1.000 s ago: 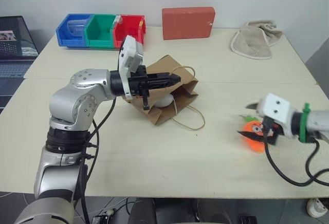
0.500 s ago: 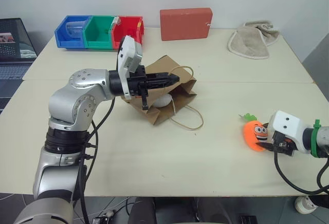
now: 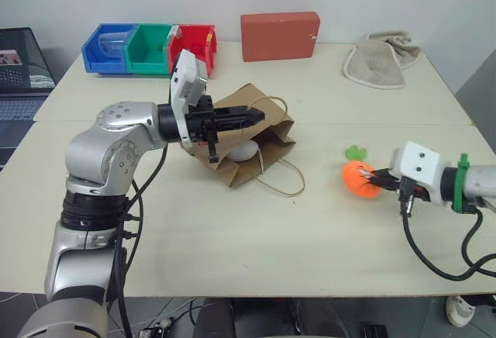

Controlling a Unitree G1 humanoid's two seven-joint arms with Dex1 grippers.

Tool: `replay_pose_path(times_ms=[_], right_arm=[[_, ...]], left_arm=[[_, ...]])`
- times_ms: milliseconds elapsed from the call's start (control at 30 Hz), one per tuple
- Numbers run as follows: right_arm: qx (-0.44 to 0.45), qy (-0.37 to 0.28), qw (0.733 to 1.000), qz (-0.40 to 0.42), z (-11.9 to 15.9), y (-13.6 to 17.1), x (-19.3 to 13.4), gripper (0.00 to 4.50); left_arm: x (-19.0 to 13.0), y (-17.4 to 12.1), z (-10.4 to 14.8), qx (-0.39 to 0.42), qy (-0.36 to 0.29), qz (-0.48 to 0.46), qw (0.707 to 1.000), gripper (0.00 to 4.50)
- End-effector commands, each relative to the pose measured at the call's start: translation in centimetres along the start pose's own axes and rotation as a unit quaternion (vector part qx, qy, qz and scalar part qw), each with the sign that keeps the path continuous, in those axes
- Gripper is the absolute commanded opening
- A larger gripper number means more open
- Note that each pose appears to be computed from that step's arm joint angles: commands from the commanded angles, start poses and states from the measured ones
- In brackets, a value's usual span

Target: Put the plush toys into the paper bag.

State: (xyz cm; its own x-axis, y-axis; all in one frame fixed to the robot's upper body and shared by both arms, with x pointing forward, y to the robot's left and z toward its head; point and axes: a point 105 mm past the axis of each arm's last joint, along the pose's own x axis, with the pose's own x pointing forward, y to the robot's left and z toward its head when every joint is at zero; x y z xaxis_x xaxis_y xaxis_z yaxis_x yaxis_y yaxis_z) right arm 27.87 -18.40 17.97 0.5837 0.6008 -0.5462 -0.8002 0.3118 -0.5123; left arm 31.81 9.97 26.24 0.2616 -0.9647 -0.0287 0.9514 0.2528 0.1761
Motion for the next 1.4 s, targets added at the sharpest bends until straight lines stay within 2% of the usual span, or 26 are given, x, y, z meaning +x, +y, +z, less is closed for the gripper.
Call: replay_pose_path(times_ms=[33, 133, 267, 433, 500, 633, 867, 1067, 1167, 1233, 1300, 1333, 1400], right_arm=[[-0.042, -0.099, 0.994, 0.019, 5.8, 0.5, 2.2, 0.03], [-0.049, -0.142, 0.988, 0.031, 8.4, 0.9, 4.5, 0.03], [-0.051, -0.164, 0.985, 0.021, 10.6, 0.5, 8.1, 0.03], [-0.077, -0.142, 0.987, -0.005, 10.4, -0.6, 10.7, 0.03], [-0.107, -0.127, 0.985, -0.044, 10.6, -2.0, 11.6, 0.03], [-0.119, -0.142, 0.980, -0.078, 12.2, -3.2, 12.0, 0.03], [-0.170, -0.115, 0.972, -0.112, 12.2, -3.8, 13.7, 0.03], [-0.144, -0.116, 0.971, -0.153, 12.5, -4.3, 15.3, 0.03], [-0.133, -0.117, 0.973, -0.148, 12.4, -4.3, 15.3, 0.79], [-0.128, -0.124, 0.974, -0.139, 12.5, -4.2, 15.0, 1.47], [-0.122, -0.135, 0.975, -0.125, 12.9, -3.9, 14.6, 2.33], [-0.118, -0.143, 0.975, -0.124, 13.2, -3.9, 14.1, 2.51], [-0.105, -0.159, 0.975, -0.111, 13.7, -3.6, 13.2, 3.22]], left_arm=[[-0.6, 0.2, 2.4, 0.018, -0.029, 0.000, 0.999, 0.00], [-0.8, 0.3, 2.6, 0.016, -0.029, -0.002, 0.999, 0.00], [-0.8, 0.0, 2.7, 0.013, -0.030, -0.010, 0.999, 0.00], [-0.8, -0.3, 2.9, 0.010, -0.033, -0.017, 0.999, 0.00], [-1.0, -0.5, 2.8, 0.009, -0.029, -0.022, 0.999, 0.00], [-1.1, -0.9, 2.6, 0.006, -0.023, -0.029, 0.999, 0.00], [-1.1, -1.1, 3.0, 0.000, -0.029, -0.040, 0.999, 0.00], [-1.0, -1.2, 3.0, -0.002, -0.029, -0.047, 0.998, 0.00], [-1.0, -1.4, 2.9, -0.005, -0.029, -0.052, 0.998, 0.00], [-1.0, -1.3, 2.9, -0.005, -0.029, -0.050, 0.998, 0.00], [-1.0, -1.1, 2.9, -0.006, -0.029, -0.043, 0.999, 0.00], [-0.9, -0.9, 2.9, -0.006, -0.029, -0.039, 0.999, 0.00], [-0.9, -0.7, 2.9, -0.004, -0.032, -0.032, 0.999, 0.00]])
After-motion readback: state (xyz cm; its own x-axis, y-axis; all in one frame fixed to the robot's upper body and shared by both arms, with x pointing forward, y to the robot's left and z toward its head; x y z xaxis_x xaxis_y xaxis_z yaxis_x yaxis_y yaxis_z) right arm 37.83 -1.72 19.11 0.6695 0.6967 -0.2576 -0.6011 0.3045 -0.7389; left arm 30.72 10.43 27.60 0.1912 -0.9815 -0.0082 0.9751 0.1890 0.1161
